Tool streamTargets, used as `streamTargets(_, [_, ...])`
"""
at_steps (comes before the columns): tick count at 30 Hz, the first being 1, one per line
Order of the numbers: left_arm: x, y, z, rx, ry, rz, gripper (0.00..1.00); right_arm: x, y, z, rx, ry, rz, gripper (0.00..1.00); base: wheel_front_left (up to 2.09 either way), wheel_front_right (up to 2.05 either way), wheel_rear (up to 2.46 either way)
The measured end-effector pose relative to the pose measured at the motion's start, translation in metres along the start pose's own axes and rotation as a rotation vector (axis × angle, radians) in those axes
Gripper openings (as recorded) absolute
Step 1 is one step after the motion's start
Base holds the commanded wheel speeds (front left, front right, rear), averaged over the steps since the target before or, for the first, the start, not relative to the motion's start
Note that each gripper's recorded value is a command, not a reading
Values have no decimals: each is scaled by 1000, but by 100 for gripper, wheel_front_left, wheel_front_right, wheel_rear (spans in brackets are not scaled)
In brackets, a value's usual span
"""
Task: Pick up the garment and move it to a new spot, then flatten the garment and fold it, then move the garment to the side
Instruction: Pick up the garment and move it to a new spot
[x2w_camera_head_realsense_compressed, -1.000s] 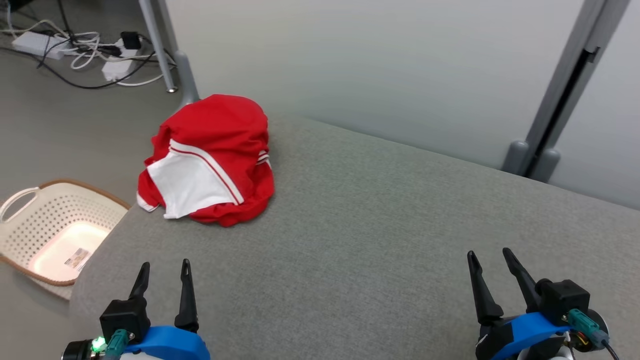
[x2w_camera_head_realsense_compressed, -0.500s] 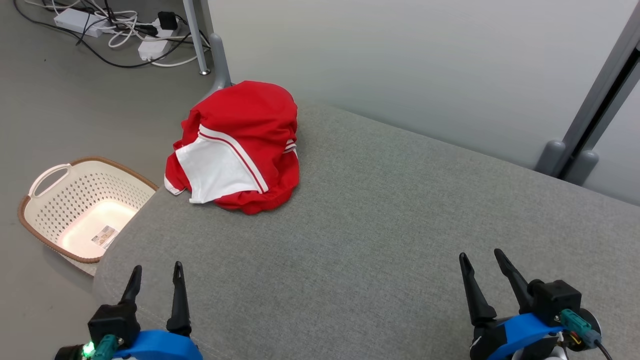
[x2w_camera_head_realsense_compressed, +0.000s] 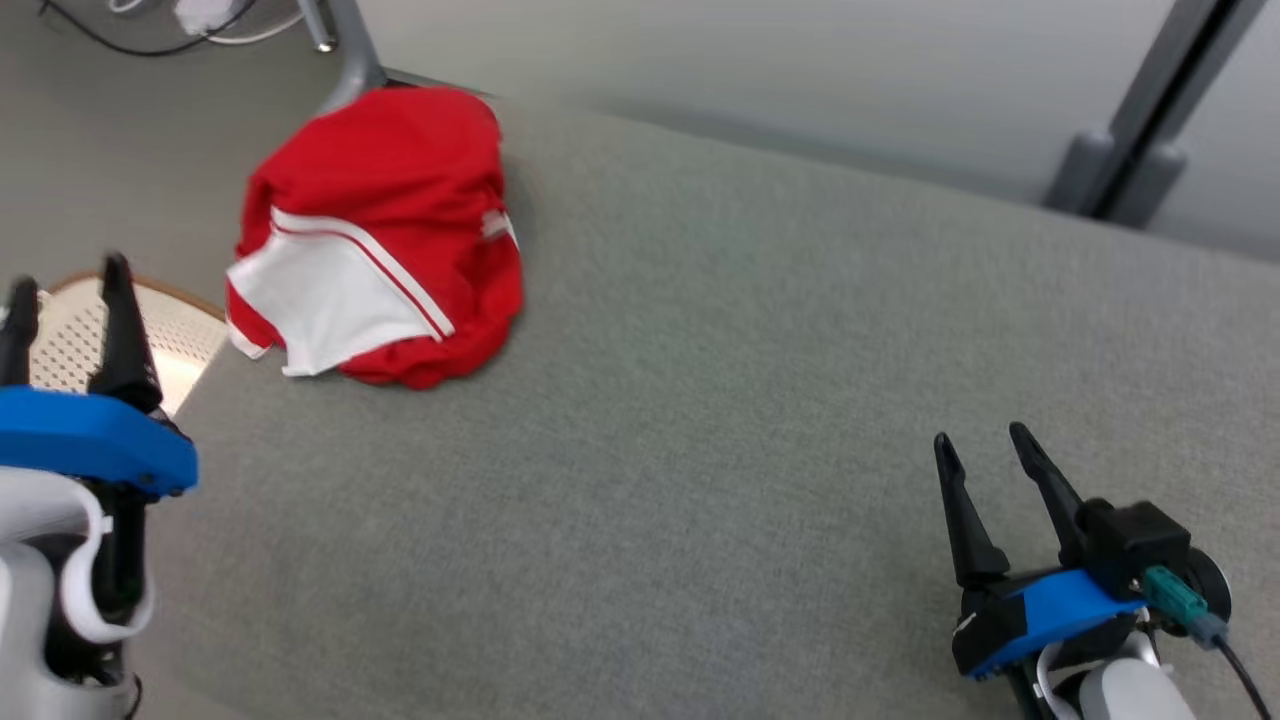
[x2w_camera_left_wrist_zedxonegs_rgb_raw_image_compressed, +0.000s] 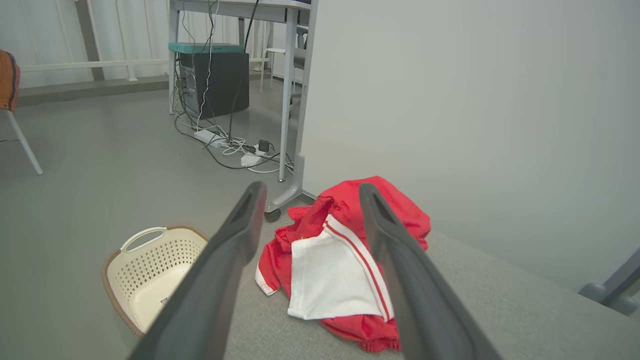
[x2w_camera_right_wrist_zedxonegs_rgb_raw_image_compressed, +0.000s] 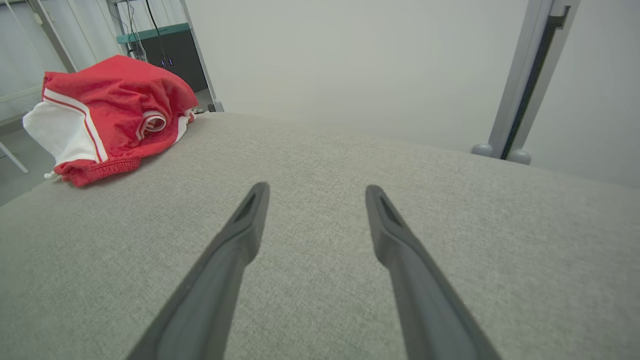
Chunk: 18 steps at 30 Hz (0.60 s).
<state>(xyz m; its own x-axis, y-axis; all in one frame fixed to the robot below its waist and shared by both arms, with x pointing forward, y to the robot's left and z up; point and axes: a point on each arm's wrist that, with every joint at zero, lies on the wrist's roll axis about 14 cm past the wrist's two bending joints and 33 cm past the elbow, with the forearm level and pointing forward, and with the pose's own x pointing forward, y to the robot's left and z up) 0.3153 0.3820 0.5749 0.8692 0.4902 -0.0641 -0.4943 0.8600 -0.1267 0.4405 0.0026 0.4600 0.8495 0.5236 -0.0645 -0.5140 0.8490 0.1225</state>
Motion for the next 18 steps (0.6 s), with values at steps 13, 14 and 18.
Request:
streamTargets(13, [134,-23,-59,10,320,23,100,-3,-76,-35,-11,74,-171,100,0,0,0])
streamTargets(14, [142,-23,-68,4,349,24,100,-4,-84,-36,-12,75,-188,100,0,0,0])
streamTargets(18, [168,-23,-100,-8,460,55,100,-10,-103,-47,-12,97,-235,100,0,0,0])
